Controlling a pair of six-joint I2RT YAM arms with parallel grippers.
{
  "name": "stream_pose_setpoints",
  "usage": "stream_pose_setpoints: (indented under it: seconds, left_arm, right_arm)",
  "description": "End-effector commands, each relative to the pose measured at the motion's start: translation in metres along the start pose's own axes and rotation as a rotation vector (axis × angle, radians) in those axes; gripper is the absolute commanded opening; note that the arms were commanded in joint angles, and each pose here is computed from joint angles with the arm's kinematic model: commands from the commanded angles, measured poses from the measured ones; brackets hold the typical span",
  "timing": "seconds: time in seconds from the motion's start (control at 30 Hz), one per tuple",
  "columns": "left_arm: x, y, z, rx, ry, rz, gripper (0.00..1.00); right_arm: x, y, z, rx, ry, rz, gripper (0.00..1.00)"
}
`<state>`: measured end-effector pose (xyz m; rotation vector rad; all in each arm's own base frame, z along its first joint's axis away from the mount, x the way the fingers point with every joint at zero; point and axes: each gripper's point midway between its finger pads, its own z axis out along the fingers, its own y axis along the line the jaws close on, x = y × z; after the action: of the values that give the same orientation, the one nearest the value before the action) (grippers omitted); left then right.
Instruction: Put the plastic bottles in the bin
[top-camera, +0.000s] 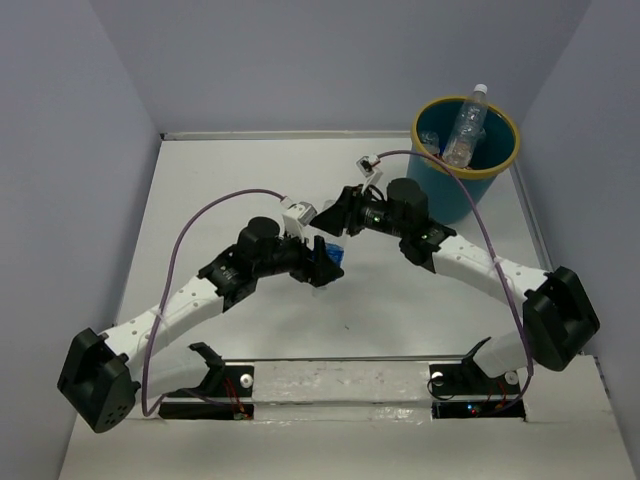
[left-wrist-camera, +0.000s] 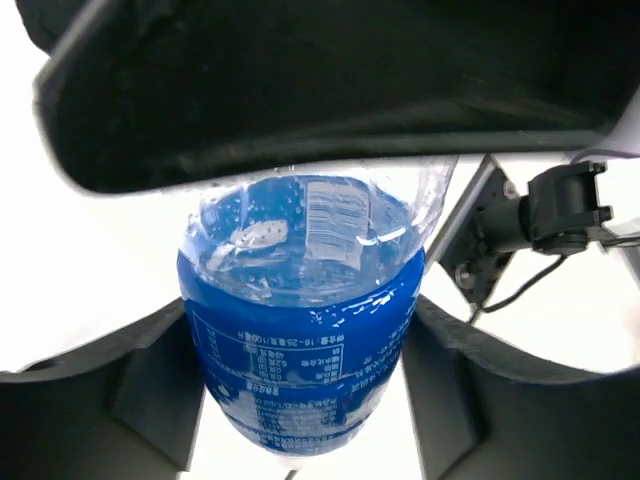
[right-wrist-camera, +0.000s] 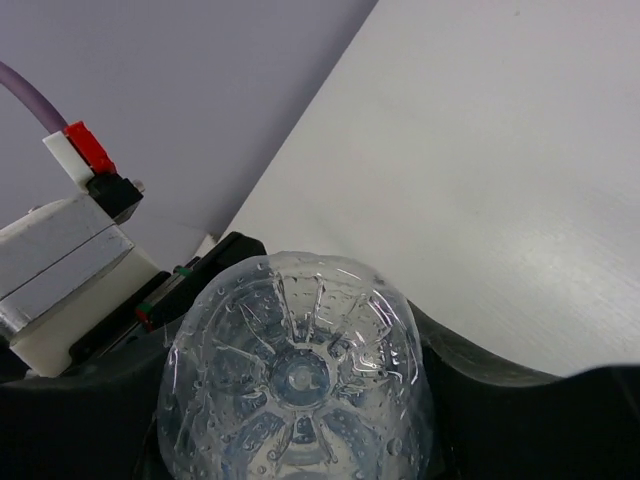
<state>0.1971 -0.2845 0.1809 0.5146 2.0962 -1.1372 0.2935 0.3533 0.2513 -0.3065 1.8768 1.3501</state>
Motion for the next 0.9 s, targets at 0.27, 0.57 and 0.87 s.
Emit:
stream_pose_setpoints:
  seconds: [0.27,0.57,0.87]
  left_arm:
    - [-0.084,-0.014,-0.065,-0.208,-0.223,0.213,0.99]
    - [-0.090,0.031,-0.091,-0.428,-0.369,0.227,0.99]
    - [-0.084,0.041,-0.087,-0.428,-0.329,0.223,0.99]
  right_arm:
    - [-0.249,0.012,-0.114,0.453,-0.624,-0.396,0.22]
    - [-0.370,-0.084,-0.221,1.100,-0.850,-0.581,0.22]
    - [-0.344,-0.181,-0.189,1.240,-0.619,-0.598,0.23]
